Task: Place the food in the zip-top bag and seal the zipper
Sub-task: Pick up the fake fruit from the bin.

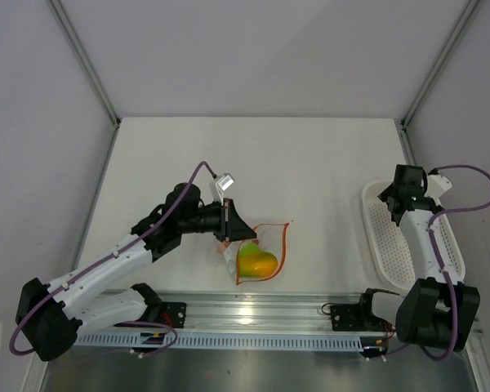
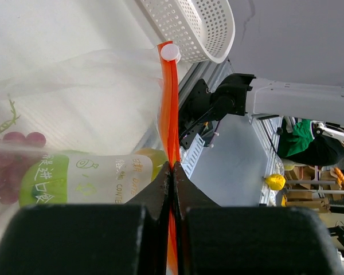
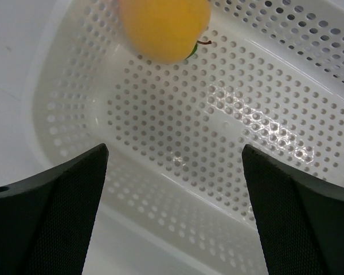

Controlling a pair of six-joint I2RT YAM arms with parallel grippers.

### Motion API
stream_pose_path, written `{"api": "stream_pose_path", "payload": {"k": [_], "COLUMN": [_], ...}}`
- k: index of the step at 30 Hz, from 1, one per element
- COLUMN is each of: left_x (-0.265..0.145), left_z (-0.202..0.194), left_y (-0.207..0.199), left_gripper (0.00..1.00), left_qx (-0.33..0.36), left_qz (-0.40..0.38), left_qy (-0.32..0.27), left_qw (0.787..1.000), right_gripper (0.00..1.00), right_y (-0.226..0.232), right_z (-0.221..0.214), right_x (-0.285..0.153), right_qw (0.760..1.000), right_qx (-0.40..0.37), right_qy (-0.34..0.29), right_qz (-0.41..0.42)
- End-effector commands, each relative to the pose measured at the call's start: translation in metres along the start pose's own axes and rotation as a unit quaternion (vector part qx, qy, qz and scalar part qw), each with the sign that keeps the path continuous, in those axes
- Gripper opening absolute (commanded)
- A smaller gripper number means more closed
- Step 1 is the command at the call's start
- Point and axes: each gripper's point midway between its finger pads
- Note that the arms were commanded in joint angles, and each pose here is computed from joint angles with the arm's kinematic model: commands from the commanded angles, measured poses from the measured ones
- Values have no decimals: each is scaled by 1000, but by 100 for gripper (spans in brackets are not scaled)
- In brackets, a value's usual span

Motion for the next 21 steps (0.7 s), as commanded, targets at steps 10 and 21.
{"api": "stream_pose_path", "payload": {"k": [10, 21], "left_x": [-1, -6], "left_z": [0, -1], "left_y": [-1, -3], "left_gripper": [1, 0], "left_qx": [12, 18], "left_qz": [-8, 1], "left_qy": [-1, 9], "left_qw": [1000, 1000], "right_gripper": [99, 99], "right_y": [-7, 8], "right_z": [11, 6], "right_x": [48, 75], "right_qw": [991, 969], "right_qx": [-116, -201], "right_qy": [-28, -47], "right_qz": [-64, -134]}}
Point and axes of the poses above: each gripper's point midway between its finger pads, its own x axis out along the fingers, its own y axis along the line the jaws close on, z = x × y
